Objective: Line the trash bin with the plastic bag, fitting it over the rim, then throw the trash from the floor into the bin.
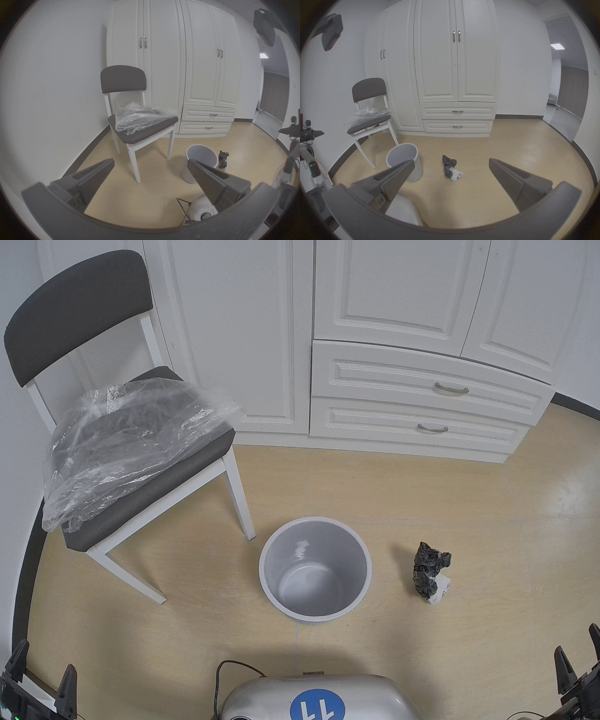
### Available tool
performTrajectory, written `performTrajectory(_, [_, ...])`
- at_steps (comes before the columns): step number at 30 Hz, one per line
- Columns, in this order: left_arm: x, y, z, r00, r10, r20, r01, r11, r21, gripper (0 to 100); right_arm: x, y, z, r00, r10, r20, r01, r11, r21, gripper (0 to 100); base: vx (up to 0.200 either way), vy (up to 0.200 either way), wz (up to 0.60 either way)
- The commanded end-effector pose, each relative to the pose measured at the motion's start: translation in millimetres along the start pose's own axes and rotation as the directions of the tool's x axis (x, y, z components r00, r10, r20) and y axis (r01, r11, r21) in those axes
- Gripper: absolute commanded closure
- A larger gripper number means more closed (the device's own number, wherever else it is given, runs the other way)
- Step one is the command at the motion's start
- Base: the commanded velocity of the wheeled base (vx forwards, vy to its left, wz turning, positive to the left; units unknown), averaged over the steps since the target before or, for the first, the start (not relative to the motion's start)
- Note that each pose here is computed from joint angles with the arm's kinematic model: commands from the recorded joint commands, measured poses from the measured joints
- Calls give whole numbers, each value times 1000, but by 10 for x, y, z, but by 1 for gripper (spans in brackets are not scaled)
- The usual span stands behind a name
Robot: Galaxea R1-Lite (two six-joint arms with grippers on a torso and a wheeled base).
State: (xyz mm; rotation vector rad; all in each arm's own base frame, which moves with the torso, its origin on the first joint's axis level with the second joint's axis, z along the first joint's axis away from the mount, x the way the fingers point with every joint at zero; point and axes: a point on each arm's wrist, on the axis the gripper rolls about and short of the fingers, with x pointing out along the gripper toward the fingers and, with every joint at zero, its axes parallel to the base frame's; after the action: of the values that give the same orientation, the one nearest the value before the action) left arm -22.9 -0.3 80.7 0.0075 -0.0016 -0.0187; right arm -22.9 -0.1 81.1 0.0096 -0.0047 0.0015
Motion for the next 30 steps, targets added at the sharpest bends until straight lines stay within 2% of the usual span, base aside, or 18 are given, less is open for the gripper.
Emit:
performTrajectory(1, [2, -1, -52, 1000, -1, -3, 1, 1000, -1, 0, 0, 0, -53, 1000, 0, -2, 0, 1000, 0, 0, 0, 0, 0])
performTrajectory(30, [2, 0, -52, 1000, 0, -3, 0, 1000, 0, 0, 0, 1, -57, 1000, 2, -6, -2, 1000, -10, 0, 0, 0, 0])
